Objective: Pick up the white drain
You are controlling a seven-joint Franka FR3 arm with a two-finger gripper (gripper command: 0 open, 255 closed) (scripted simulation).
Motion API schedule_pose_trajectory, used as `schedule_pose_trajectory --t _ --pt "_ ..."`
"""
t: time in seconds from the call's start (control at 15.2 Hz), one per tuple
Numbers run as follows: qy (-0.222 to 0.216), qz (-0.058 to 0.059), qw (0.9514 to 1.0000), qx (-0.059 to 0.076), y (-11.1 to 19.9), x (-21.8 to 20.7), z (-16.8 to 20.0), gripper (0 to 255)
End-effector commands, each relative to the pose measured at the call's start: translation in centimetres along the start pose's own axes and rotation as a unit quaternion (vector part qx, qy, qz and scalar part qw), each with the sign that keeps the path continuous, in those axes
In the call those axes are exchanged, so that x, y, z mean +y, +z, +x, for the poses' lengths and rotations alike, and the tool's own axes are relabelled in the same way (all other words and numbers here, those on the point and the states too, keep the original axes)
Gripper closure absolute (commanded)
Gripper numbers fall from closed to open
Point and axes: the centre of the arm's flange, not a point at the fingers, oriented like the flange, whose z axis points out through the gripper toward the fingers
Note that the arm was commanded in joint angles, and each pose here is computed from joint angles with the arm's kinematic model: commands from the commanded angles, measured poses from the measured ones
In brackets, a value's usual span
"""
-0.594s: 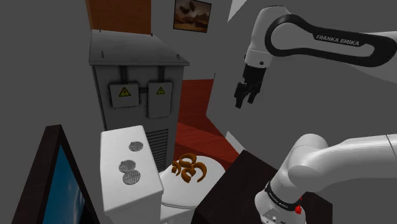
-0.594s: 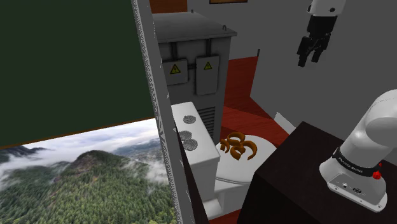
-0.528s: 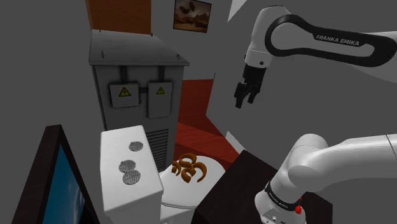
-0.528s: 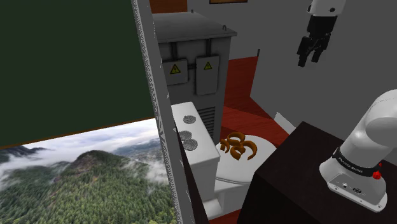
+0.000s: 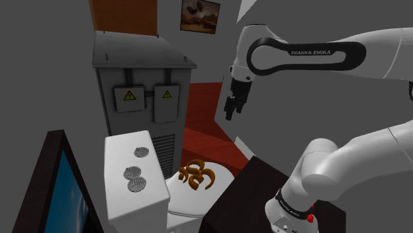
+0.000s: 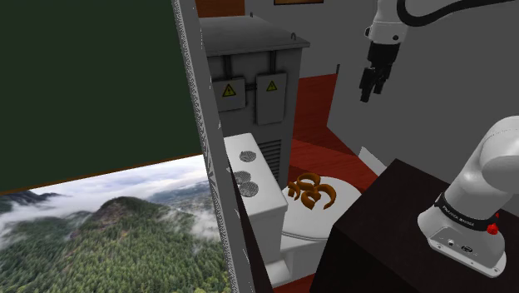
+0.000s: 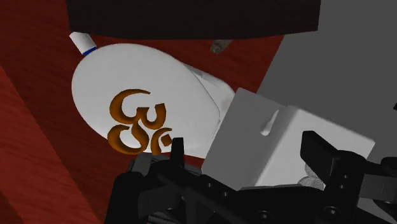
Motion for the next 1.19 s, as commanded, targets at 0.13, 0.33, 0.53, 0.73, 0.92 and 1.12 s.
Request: schedule_pose_trajectory --t 0.13,0.33,0.53,0.73,0.92,1.12 --pt "-0.055 -0.006 0.9984 0.005 3.1 -1.7 3.9 0" --pt "-0.096 -0.01 0.9953 0.009 5.4 -3.3 6.6 0" --pt "-0.137 -0.015 0.9904 0.012 7.7 -5.0 9.2 0" --pt "-0.177 -0.019 0.9839 0.016 10.1 -7.0 11.7 0" --pt "-0.217 -0.024 0.9757 0.019 12.4 -9.2 14.0 0" --pt "-0.257 -0.028 0.9658 0.022 14.7 -11.5 16.2 0"
